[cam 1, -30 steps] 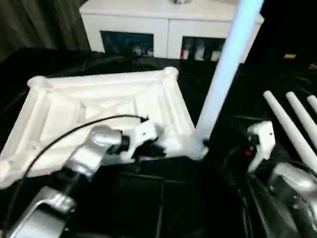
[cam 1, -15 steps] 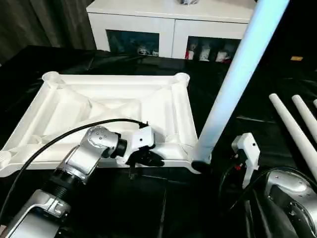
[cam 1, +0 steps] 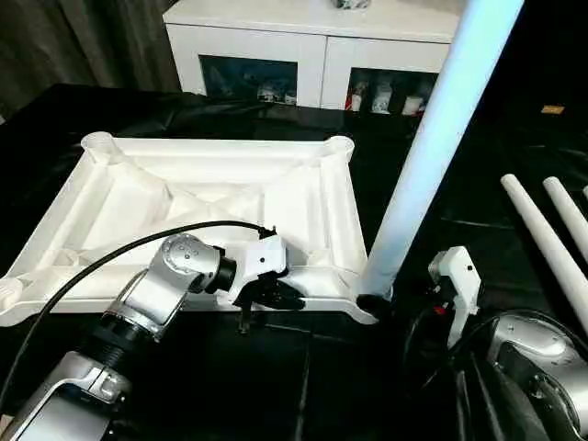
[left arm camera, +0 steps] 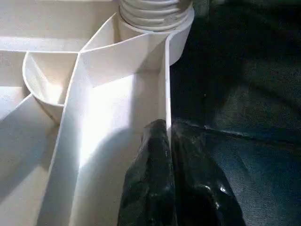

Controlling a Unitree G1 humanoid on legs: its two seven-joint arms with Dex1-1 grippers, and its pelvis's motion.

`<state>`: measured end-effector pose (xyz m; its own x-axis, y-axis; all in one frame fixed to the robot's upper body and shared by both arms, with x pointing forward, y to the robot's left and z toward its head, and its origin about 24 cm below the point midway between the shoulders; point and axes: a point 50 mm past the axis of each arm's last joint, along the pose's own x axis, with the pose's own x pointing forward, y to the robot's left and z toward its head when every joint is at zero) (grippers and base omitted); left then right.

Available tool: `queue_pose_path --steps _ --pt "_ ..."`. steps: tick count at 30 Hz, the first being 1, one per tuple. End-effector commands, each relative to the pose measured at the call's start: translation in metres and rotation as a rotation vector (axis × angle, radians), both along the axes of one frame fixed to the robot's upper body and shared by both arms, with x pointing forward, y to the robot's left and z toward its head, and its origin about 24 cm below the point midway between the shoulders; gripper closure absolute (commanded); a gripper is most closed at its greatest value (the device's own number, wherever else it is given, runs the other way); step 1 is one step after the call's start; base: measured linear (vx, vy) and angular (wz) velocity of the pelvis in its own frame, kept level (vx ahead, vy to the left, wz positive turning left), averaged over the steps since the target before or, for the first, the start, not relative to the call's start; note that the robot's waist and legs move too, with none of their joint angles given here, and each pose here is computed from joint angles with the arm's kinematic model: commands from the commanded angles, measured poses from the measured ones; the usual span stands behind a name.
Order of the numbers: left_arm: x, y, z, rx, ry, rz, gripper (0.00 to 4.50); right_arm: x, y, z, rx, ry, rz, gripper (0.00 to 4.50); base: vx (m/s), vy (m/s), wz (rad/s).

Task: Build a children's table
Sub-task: Rotate leg to tighten

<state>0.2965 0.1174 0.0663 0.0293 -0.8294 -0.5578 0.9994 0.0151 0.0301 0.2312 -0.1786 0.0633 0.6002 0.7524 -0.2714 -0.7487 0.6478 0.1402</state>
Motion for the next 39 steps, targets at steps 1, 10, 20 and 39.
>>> queue_pose_path --steps 1,10,20,39 --pt "-0.004 -0.007 0.004 -0.012 -0.01 -0.048 4.5 0.0 0.005 -0.002 0.004 0.002 0.028 1.64 0.0 0.0 0.0" --pt "-0.004 -0.007 0.004 -0.006 -0.005 -0.05 4.5 -0.001 0.006 -0.008 -0.006 0.012 0.029 1.94 0.0 0.0 0.0" --pt "-0.005 -0.008 0.002 -0.014 0.005 -0.039 4.5 0.004 -0.003 -0.027 -0.011 0.055 -0.123 1.94 0.0 0.0 0.0" --pt "0.037 -0.088 0.008 -0.109 -0.074 0.489 4.5 0.071 0.044 -0.053 0.064 0.112 -0.829 1.98 -0.007 0.001 -0.01"
